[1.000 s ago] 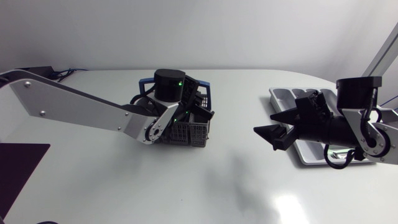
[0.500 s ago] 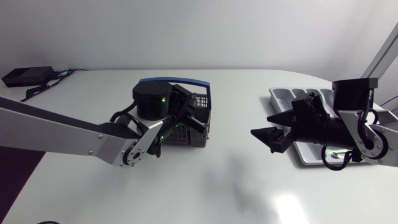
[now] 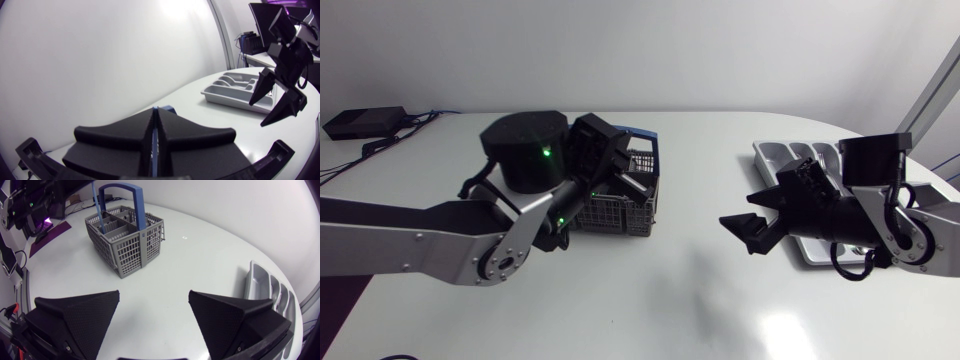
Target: Unload the cutlery basket into the drawer organizer.
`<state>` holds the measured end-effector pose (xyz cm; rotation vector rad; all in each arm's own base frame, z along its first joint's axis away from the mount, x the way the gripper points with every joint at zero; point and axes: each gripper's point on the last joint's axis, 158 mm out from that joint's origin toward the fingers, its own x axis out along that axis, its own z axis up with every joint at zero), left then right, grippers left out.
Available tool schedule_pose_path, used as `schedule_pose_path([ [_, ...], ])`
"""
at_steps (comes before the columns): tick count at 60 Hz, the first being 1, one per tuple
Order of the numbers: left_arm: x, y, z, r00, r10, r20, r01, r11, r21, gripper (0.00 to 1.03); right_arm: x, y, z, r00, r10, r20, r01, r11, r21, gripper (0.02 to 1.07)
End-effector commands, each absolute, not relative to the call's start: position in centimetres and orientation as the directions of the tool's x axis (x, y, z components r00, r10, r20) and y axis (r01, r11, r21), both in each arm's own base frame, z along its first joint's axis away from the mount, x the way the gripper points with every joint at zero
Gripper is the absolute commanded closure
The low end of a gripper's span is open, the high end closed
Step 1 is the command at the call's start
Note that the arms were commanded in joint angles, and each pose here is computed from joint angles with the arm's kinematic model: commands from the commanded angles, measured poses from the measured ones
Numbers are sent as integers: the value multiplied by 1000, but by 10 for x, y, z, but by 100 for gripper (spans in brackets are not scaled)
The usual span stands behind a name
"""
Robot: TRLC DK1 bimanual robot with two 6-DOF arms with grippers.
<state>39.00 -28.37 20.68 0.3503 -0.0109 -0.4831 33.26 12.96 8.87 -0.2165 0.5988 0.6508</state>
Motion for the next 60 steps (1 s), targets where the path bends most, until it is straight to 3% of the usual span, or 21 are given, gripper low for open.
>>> schedule_pose_path([
  [1,383,-279,246,890,-455,13,423,838,345,100,331,135,92,643,501,-579,-643,764,-53,7],
  [10,372,-271,298,887,-456,72,416,857,305,100,330,145,101,652,501,-569,-657,748,-94,8],
  [17,366,-266,314,888,-457,54,429,864,263,100,330,148,113,650,508,-565,-665,740,-100,7],
  [35,368,-261,306,830,-543,-126,550,834,29,100,324,168,192,674,623,-397,-701,709,-77,7],
  [47,375,-266,299,746,-630,-213,604,776,-180,100,323,204,206,593,702,-393,-761,649,10,7],
  [60,381,-277,292,680,-690,-248,622,722,-303,100,322,244,209,492,771,-405,-809,576,115,12],
])
